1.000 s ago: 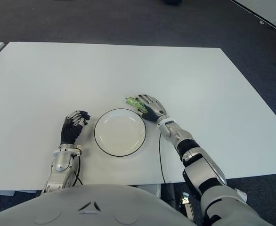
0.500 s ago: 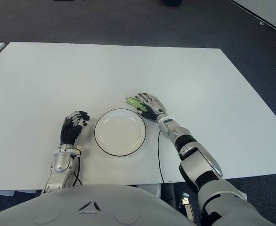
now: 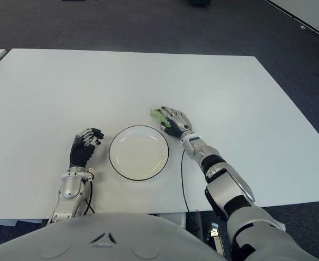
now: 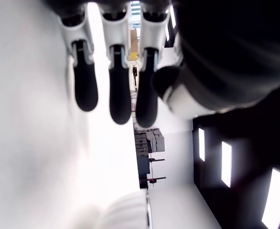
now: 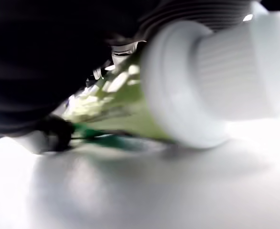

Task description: Put the toothpaste on the table into the plate.

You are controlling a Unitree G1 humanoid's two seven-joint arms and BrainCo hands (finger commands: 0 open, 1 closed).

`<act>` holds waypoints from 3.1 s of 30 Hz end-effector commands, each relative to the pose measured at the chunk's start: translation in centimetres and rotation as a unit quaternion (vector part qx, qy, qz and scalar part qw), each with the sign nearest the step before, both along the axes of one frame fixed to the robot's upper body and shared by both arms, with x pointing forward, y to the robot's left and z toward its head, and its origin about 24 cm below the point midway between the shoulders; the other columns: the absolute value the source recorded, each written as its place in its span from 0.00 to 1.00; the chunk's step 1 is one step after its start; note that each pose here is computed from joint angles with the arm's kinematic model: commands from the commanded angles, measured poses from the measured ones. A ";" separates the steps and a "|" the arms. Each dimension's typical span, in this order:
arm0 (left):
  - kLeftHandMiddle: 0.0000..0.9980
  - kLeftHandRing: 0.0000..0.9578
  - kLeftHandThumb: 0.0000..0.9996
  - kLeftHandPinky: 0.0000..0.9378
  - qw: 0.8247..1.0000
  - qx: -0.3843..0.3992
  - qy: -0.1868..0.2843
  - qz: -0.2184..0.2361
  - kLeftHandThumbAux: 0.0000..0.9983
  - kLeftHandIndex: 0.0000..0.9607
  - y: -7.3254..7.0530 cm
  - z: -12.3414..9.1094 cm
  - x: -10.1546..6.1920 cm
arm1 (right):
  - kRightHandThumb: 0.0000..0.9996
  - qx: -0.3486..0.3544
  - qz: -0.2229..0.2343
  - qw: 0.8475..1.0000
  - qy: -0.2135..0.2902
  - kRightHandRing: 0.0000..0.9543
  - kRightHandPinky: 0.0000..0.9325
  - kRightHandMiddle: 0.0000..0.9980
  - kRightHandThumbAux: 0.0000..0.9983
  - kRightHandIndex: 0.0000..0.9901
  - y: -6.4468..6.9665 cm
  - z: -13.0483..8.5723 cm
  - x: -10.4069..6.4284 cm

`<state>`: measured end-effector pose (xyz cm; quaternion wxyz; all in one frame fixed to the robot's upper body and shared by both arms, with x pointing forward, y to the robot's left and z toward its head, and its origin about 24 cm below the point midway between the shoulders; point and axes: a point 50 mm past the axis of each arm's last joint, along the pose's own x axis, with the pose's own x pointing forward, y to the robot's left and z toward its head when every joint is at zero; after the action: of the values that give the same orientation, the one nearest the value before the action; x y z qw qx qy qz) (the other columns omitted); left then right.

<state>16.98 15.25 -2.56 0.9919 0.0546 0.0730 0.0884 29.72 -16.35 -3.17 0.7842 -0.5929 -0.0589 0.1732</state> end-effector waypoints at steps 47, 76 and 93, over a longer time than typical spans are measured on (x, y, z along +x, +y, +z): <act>0.48 0.50 0.71 0.52 1.000 0.009 0.011 0.013 0.72 0.44 0.5 -0.6 -0.5 | 0.85 0.077 0.009 0.993 -0.092 0.90 0.93 0.55 0.68 0.40 -0.5 1.4 -1.3; 0.48 0.49 0.71 0.51 1.000 0.011 0.008 0.011 0.72 0.44 0.6 -0.6 -0.8 | 0.84 0.138 -0.005 0.985 -0.108 0.79 0.76 0.57 0.68 0.40 -1.2 7.3 -2.5; 0.47 0.48 0.71 0.47 1.000 0.014 0.011 0.011 0.72 0.44 0.5 -0.6 -0.8 | 0.54 -0.054 -0.034 0.996 0.063 0.29 0.30 0.26 0.42 0.10 -3.0 9.8 -3.1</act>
<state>16.63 15.73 -2.43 0.9916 0.0647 0.0581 0.0959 26.78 -19.29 6.54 0.7766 -0.6056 -0.0024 0.1737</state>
